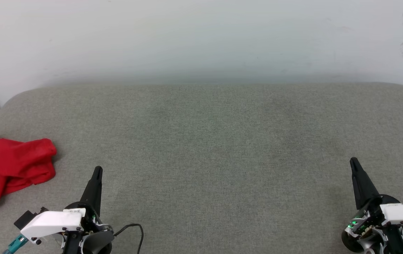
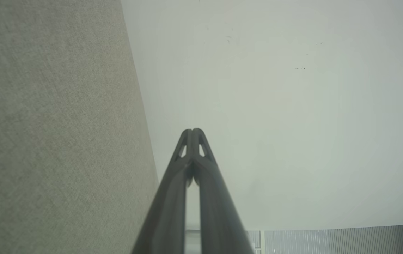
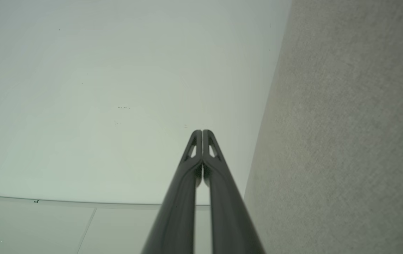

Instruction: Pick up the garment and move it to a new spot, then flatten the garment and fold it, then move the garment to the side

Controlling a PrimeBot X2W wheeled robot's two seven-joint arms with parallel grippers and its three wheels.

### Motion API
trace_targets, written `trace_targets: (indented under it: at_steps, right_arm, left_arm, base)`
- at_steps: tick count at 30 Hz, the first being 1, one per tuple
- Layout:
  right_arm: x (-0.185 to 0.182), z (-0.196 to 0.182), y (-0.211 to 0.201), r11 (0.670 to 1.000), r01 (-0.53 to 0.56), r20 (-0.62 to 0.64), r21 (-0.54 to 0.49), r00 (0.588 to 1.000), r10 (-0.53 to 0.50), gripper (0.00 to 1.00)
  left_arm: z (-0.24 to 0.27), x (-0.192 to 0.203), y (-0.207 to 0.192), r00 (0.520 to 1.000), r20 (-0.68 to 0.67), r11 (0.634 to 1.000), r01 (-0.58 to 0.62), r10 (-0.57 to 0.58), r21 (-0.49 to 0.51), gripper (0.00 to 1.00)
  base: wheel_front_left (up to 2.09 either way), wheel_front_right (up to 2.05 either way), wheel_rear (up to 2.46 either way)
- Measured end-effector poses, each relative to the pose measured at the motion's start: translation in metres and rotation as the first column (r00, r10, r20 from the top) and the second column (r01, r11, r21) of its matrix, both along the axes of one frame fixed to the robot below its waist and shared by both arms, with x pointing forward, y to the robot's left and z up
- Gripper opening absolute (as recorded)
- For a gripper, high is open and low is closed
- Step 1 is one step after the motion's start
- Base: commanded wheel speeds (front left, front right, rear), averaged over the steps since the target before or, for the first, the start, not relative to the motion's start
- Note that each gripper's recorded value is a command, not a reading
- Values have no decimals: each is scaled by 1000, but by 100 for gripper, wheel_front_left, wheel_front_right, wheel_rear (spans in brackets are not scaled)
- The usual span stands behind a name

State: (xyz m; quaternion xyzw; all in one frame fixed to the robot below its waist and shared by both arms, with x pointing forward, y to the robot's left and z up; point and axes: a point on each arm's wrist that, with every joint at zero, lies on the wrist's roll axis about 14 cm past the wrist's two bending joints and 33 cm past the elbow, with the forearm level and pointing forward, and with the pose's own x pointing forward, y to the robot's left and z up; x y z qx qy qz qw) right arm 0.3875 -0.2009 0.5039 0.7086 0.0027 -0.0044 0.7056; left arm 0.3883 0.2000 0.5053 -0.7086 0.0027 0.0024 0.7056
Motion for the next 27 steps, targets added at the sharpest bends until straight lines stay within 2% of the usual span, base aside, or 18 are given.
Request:
trace_targets:
  at_steps: [22, 23, 27]
  right_arm:
    - [0, 0, 0, 1000, 0, 0, 0, 1000, 0, 0]
    - [-1, -1, 0, 1000, 1, -4, 1, 1000, -1, 100]
    - [-7, -13, -1, 1000, 8, -39, 3, 999, -8, 100]
  left_arm:
    - [0, 0, 0, 1000, 0, 1000, 0, 0, 0, 0]
    - [-1, 0, 0, 1000, -4, 1000, 0, 0, 0, 100]
    - [-13, -6, -3, 999, -39, 1000, 2, -2, -3, 100]
  base:
    - [0, 0, 0]
    - [0, 0, 0]
    - [0, 0, 0]
